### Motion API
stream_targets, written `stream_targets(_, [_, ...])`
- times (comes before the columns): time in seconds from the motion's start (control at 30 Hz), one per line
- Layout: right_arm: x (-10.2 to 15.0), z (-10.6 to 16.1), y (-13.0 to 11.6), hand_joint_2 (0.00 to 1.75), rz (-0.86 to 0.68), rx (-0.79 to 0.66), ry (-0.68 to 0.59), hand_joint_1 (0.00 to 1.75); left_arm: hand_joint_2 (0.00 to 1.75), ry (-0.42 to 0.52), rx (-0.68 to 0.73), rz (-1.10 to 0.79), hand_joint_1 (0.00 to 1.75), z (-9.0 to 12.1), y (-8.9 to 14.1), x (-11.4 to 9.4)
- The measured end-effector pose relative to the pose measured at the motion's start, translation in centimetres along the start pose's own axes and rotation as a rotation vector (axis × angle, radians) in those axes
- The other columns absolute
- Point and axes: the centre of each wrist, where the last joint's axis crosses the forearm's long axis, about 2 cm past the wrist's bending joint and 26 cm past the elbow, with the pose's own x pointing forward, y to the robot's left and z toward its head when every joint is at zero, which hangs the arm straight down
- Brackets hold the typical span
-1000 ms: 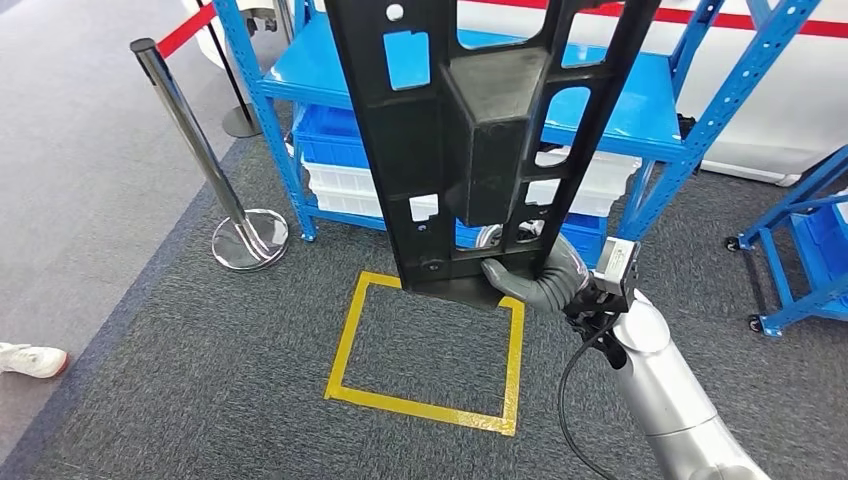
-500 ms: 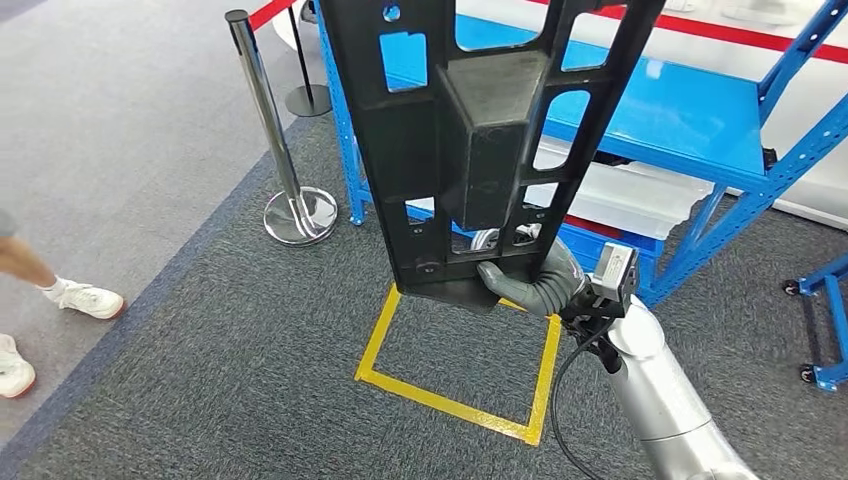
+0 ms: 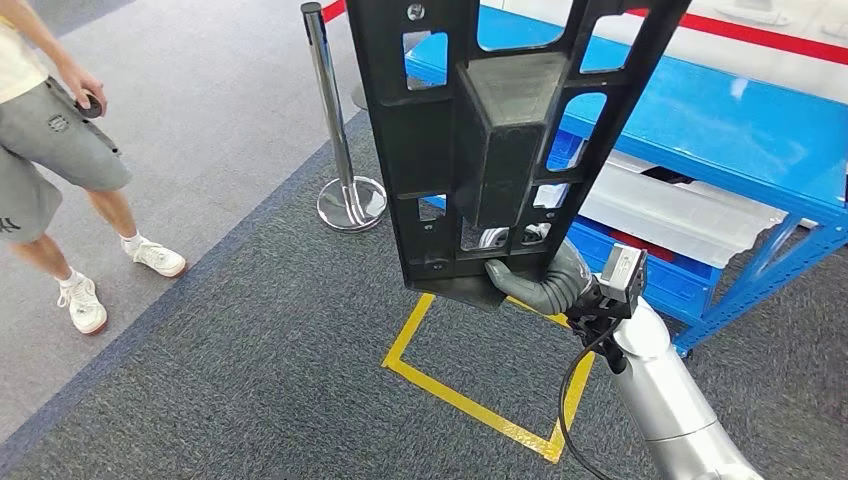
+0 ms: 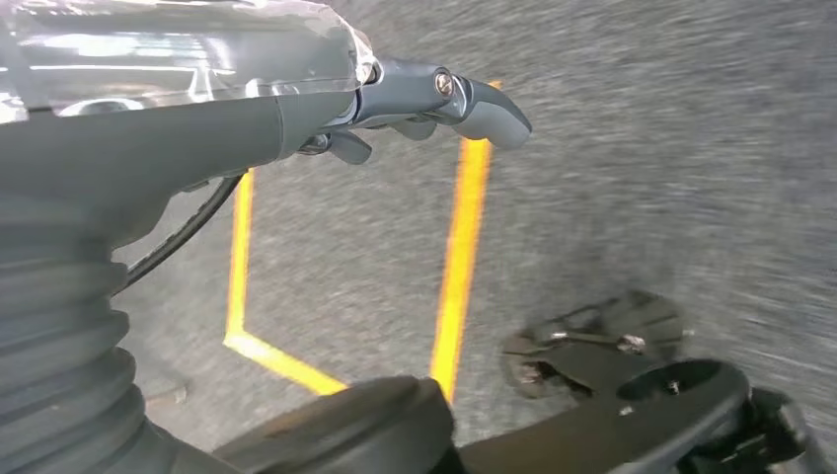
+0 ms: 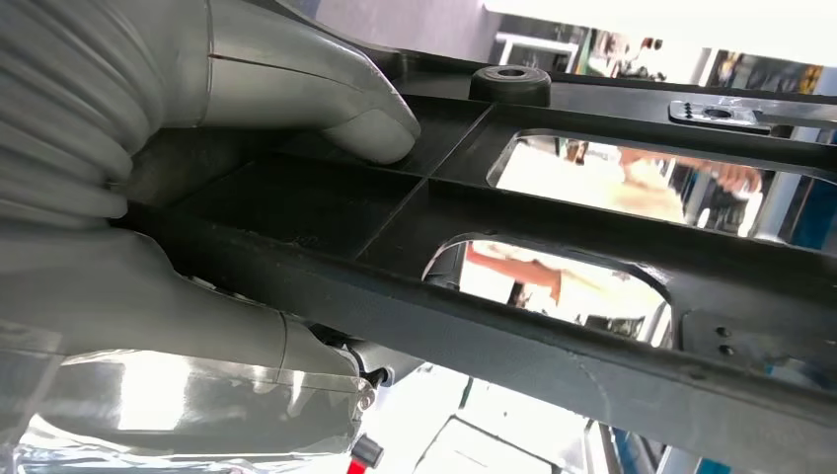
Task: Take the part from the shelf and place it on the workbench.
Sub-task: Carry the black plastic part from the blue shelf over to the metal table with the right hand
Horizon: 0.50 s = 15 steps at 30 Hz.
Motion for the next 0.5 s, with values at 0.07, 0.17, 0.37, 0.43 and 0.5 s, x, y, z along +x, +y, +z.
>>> stream_targets(0.07, [0.04,0.01,-0.08,1.75,0.002,-0.003,-0.001,1.75,1.75,0.001,0.003,-0.001,0.0,-0.02,0.13,-0.01])
stream_targets(0.17, [0.06,0.02,-0.13,1.75,0.003,-0.005,-0.002,1.75,1.75,0.003,0.005,-0.002,0.0,-0.04,0.25,-0.13])
stream_targets(0.37, [0.06,0.12,-0.08,1.75,0.002,-0.009,-0.003,1.75,1.75,0.0,0.008,-0.002,0.0,-0.08,0.39,0.03])
stream_targets(0.43, [-0.01,0.25,0.0,1.75,0.0,-0.011,0.001,1.75,1.75,0.0,0.007,-0.003,0.0,-0.07,0.36,-0.03])
stream_targets(0.5, [-0.01,0.29,0.0,1.75,0.001,-0.011,0.002,1.75,1.75,-0.004,0.006,-0.01,0.0,-0.07,0.35,0.03])
